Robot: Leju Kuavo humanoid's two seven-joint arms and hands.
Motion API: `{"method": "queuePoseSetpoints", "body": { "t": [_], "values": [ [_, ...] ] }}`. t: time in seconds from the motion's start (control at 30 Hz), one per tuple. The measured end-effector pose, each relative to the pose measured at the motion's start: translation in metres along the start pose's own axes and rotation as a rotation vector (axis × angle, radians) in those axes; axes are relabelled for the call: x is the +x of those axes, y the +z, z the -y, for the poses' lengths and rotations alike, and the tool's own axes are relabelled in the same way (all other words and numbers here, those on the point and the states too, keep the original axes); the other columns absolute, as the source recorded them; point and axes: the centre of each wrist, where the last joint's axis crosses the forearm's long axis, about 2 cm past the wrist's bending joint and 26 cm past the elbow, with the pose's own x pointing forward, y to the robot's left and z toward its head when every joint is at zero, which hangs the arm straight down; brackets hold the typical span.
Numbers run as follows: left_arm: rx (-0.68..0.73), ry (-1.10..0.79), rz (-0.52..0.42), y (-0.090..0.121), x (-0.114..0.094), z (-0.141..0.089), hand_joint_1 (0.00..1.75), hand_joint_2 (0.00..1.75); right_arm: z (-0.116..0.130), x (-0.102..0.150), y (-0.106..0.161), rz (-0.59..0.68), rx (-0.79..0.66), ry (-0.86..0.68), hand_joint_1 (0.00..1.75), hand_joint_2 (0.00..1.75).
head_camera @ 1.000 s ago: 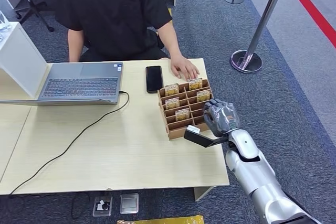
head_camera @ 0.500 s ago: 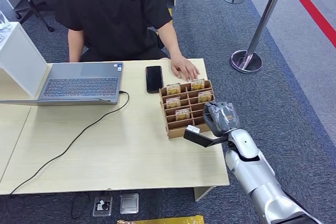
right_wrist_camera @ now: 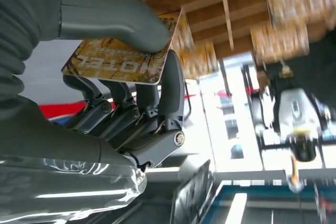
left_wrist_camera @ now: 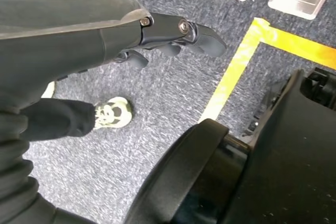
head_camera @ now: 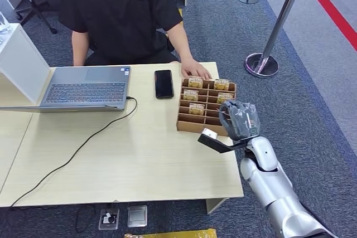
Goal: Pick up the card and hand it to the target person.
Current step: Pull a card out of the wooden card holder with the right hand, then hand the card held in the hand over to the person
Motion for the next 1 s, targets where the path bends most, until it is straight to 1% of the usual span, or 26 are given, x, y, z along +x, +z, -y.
{"method": "queuePoseSetpoints", "body": {
  "t": [0.23, 0.33, 0.43, 0.63, 0.73, 0.77, 0.93, 0.97, 1.0],
  "values": [
    [0.005, 0.001, 0.01, -0.001, 0.004, -0.002, 0.0, 1.75, 0.034, 0.017, -0.026, 0.149, -0.249, -0.032, 1.62, 1.75],
    [0.003, -0.001, 0.013, -0.001, 0.006, -0.002, 0.0, 1.75, 0.043, 0.023, -0.035, 0.174, -0.322, -0.046, 1.62, 1.75],
    [-0.001, -0.007, 0.016, -0.001, 0.008, -0.003, 0.0, 1.75, 0.048, 0.031, -0.047, 0.173, -0.36, -0.063, 1.62, 1.75],
    [-0.004, -0.025, 0.013, -0.002, 0.014, -0.008, 0.0, 1.75, 0.047, 0.052, -0.094, 0.139, -0.36, -0.138, 1.62, 1.75],
    [0.002, -0.033, 0.005, -0.002, 0.016, -0.01, 0.0, 1.75, 0.045, 0.065, -0.115, 0.154, -0.334, -0.158, 1.71, 1.75],
    [0.004, -0.036, 0.002, -0.002, 0.017, -0.01, 0.0, 1.75, 0.045, 0.068, -0.121, 0.162, -0.325, -0.16, 1.75, 1.75],
    [-0.001, -0.046, -0.015, -0.003, 0.019, -0.011, 0.0, 1.75, 0.043, 0.081, -0.139, 0.191, -0.287, -0.155, 1.75, 1.75],
    [-0.003, -0.044, -0.017, -0.003, 0.019, -0.011, 0.0, 1.31, 0.042, 0.082, -0.14, 0.196, -0.281, -0.152, 1.75, 1.75],
    [-0.004, -0.04, -0.018, -0.003, 0.019, -0.011, 0.0, 0.87, 0.042, 0.083, -0.141, 0.199, -0.276, -0.15, 1.37, 1.75]
  ]
}}
